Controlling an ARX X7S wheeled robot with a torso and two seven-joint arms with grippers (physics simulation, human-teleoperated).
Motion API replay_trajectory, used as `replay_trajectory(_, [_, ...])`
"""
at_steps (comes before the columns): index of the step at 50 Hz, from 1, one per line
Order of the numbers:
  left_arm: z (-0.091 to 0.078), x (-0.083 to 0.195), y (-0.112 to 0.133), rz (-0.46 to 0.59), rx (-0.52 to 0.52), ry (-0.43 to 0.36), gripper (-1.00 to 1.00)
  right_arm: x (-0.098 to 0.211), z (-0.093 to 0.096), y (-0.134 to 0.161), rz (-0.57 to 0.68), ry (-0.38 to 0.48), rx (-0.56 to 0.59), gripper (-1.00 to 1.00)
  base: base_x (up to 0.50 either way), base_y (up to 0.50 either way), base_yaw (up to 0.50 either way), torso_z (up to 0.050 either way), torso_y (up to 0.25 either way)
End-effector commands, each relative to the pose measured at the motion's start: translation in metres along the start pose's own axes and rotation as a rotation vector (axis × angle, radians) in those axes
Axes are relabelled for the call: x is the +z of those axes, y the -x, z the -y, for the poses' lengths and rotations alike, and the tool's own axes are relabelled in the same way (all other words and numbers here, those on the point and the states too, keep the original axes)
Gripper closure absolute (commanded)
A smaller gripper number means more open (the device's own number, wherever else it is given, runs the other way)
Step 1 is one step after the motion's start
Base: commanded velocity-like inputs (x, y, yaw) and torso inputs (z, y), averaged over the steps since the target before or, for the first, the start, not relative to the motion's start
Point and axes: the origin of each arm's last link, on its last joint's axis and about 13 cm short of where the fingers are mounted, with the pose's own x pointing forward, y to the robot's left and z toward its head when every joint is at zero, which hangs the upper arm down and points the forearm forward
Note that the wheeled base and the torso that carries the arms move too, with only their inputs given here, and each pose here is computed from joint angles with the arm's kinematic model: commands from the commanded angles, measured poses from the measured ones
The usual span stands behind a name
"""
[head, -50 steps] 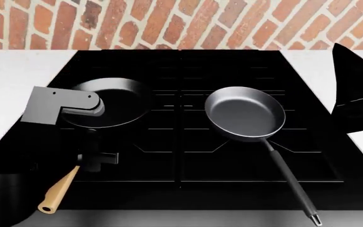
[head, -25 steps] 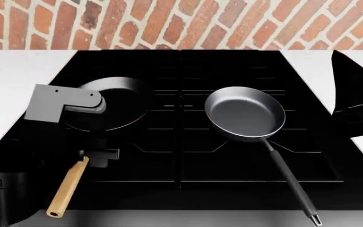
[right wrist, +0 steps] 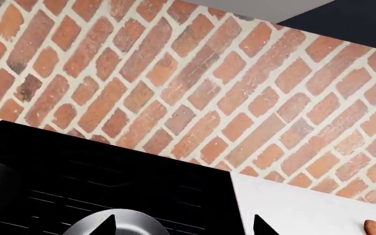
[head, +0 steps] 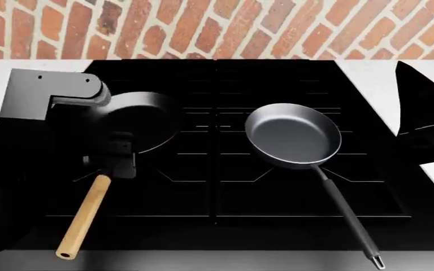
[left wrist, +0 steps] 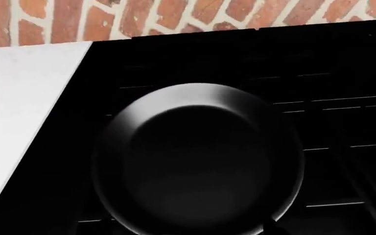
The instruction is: Place both pans onto different burners. Then place the sweet potato and the kebabs on different pans.
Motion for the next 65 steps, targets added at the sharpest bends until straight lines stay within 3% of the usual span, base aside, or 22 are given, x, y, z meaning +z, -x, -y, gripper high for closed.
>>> replay_trajectory(1, [-0.002, 0.022, 0.022, 0.096, -0.056, 0.051, -1.0, 0.001, 0.0, 0.001, 0.003, 0.002, 0.001, -1.0, 0.0, 0.0, 0.0, 0.0, 0.0])
replay_trajectory(13, [-0.007, 0.046, 0.06, 0.215, -0.071, 0.069, -1.0, 0.009, 0.002, 0.01, 0.081, -0.009, 0.02, -1.0, 0.0, -0.01, 0.0, 0.0, 0.0])
replay_trajectory(20, [-0.01, 0.053, 0.07, 0.253, -0.075, 0.078, -1.0, 0.007, 0.003, 0.01, 0.087, -0.009, 0.018, -1.0, -0.07, -0.45, 0.0, 0.0, 0.0])
replay_trajectory(65, [-0.009, 0.056, 0.072, 0.283, -0.088, 0.068, -1.0, 0.005, 0.011, 0.01, 0.11, -0.03, -0.09, -1.0, -0.03, -0.5, 0.0, 0.0, 0.0])
